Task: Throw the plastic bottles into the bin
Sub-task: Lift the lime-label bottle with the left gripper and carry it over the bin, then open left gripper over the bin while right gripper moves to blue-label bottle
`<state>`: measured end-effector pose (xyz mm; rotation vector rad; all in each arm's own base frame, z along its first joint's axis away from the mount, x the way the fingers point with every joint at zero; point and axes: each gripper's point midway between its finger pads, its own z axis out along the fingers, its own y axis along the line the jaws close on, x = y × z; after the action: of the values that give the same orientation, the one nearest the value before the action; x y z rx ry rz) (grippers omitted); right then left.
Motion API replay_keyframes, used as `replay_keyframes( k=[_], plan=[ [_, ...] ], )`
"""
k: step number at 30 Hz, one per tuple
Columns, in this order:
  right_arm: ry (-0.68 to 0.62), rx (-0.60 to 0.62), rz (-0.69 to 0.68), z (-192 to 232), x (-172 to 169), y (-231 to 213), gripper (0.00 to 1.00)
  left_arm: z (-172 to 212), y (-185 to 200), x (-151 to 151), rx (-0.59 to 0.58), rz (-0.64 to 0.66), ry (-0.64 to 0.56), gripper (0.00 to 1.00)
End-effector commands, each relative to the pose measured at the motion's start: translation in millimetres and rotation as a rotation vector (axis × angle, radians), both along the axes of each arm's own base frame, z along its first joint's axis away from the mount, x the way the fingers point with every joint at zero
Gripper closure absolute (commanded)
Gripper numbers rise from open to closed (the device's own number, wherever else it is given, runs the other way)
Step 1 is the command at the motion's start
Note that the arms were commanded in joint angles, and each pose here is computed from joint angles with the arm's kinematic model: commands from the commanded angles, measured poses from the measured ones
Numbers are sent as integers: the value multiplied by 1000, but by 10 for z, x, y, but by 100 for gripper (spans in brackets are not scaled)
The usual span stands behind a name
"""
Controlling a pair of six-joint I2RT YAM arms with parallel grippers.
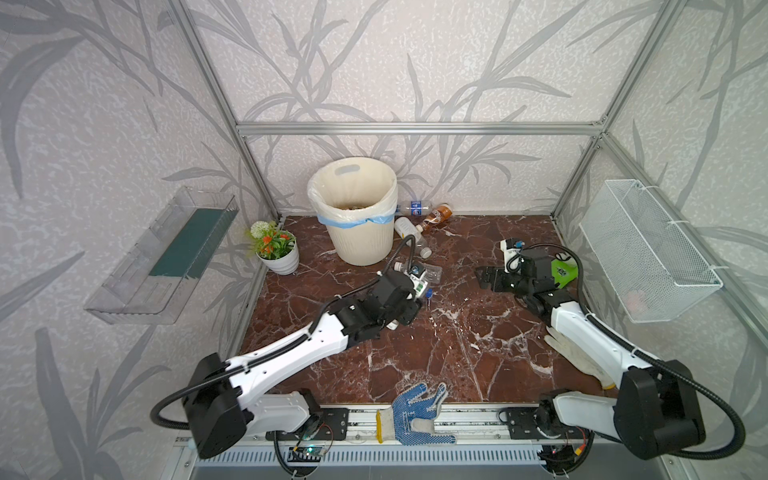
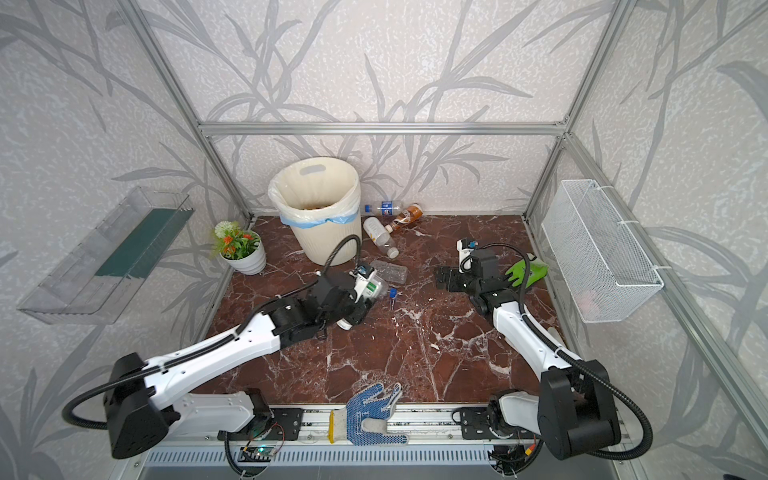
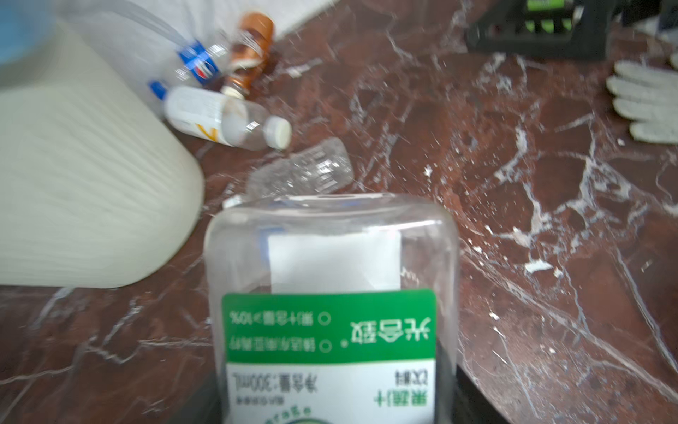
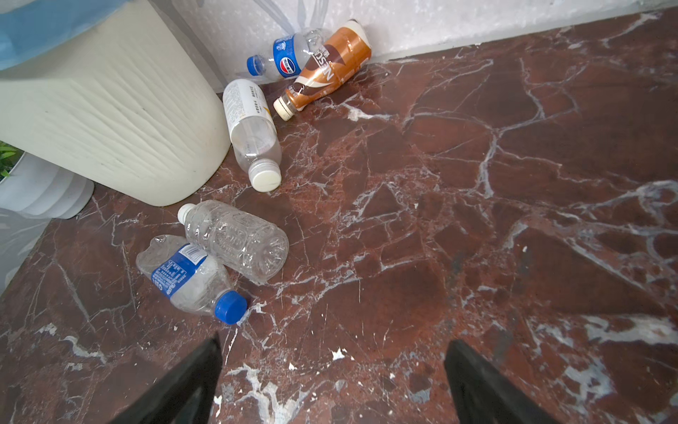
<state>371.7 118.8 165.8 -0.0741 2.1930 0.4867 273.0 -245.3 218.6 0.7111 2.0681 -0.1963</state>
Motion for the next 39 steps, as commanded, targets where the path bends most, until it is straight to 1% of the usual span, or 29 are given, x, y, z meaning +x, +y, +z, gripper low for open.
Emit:
replay_keyframes(
  k=[1, 4, 8, 10, 12, 15, 19, 23, 25, 27, 29, 30, 32, 33, 35, 36, 37, 38, 39],
  plan=[
    [-28, -56, 44, 125, 77, 190, 5, 365, 503, 57, -21, 175, -173, 41],
    [-27, -96, 94, 158, 105, 380, 5, 702, 882, -74, -99, 263, -295, 41],
    [-46, -84, 146, 241, 159, 602, 5, 1062, 1474, -247, -124, 430, -440, 41],
    [-74, -72, 176, 293, 157, 731, 6, 1222, 1673, -364, -168, 468, -504, 41],
    [-98, -75, 206, 324, 138, 850, 6, 1387, 1815, -505, -239, 468, -562, 41],
    [-122, -97, 241, 340, 84, 995, 5, 1595, 1938, -719, -299, 409, -645, 41],
    [-140, -107, 278, 369, 10, 1119, 5, 1751, 2153, -873, -307, 433, -702, 41],
    [-156, -114, 294, 350, -50, 1178, 6, 1855, 2071, -905, -346, 377, -726, 41],
    [-157, -103, 296, 348, -65, 1200, 6, 1962, 1978, -864, -328, 347, -734, 41],
    [-164, -97, 301, 363, -93, 1223, 6, 2165, 1885, -813, -306, 324, -767, 40],
    [-176, -80, 297, 381, -115, 1228, 6, 2438, 1742, -687, -273, 317, -820, 40],
    [-182, -70, 300, 389, -130, 1237, 6, 2646, 1690, -609, -265, 335, -857, 40],
    [-192, -53, 297, 403, -143, 1242, 6, 3009, 1559, -347, -205, 374, -886, 40],
    [-199, -42, 302, 414, -147, 1261, 6, 3153, 1521, -102, -167, 401, -879, 39],
    [-202, -24, 313, 410, -153, 1301, 6, 3344, 1503, 454, -251, 385, -782, 39],
    [-201, -14, 321, 406, -158, 1331, 6, 3429, 1515, 778, -298, 383, -727, 38],
    [-200, -2, 328, 407, -160, 1358, 6, 3500, 1559, 1113, -311, 409, -689, 32],
    [-198, 9, 335, 402, -174, 1386, 6, 3474, 1574, 1443, -297, 434, -627, 23],
    [-198, 21, 339, 401, -189, 1405, 6, 3443, 1584, 1667, -285, 446, -574, 14]
  ],
)
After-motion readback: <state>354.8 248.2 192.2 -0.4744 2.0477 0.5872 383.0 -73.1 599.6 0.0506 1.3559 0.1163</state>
